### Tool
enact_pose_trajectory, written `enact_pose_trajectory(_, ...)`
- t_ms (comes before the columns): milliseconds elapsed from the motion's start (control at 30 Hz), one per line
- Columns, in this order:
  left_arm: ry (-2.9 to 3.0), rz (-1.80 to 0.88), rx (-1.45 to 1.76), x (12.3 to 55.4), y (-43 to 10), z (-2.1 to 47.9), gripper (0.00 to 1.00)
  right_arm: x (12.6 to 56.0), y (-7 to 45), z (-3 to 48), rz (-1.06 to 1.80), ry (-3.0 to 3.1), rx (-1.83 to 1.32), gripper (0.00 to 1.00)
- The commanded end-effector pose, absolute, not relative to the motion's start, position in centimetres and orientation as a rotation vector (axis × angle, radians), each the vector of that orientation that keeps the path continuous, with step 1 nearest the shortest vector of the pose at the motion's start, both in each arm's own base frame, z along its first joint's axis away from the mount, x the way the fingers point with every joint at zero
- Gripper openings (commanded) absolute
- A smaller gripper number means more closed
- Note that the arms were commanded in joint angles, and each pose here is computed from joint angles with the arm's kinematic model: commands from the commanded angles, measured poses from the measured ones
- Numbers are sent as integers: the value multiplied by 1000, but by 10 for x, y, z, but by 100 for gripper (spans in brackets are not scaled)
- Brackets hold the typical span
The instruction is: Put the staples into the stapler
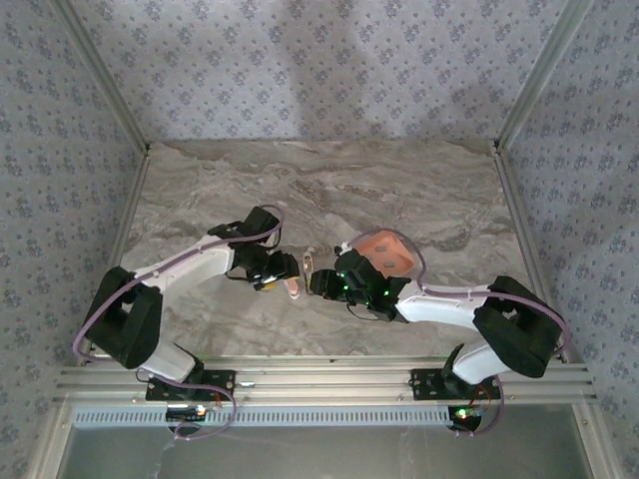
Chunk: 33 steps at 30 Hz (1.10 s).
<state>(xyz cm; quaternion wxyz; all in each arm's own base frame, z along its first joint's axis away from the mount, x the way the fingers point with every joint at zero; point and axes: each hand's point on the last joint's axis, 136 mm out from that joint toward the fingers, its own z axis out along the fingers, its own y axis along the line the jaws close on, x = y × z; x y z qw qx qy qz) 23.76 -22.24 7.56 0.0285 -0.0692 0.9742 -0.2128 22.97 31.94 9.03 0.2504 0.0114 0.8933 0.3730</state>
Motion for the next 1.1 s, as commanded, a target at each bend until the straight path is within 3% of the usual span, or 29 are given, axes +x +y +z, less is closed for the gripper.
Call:
enact_pose_trajectory(0, 3068, -562, -177, 232, -221, 72, 59, 230, 310, 95, 980, 2397, 21, 34)
enact_pose_trajectory(367, 3153, -477, -94, 234, -236, 41, 57, 227, 295, 88, 950, 2396, 40, 34)
enact_pose_trajectory(533, 3186, -432, -65, 233, -238, 31, 49, 228, 290, 89, 943, 2390, 47, 34)
enact_pose_trajectory(933, 3187, -317, 42, 238, -229, 40, 20, 230, 283, 89, 932, 2381, 55, 33)
enact_pose_trajectory(1067, 3174, -260, 96, 244, -223, 49, 19, 231, 283, 90, 936, 2383, 53, 33)
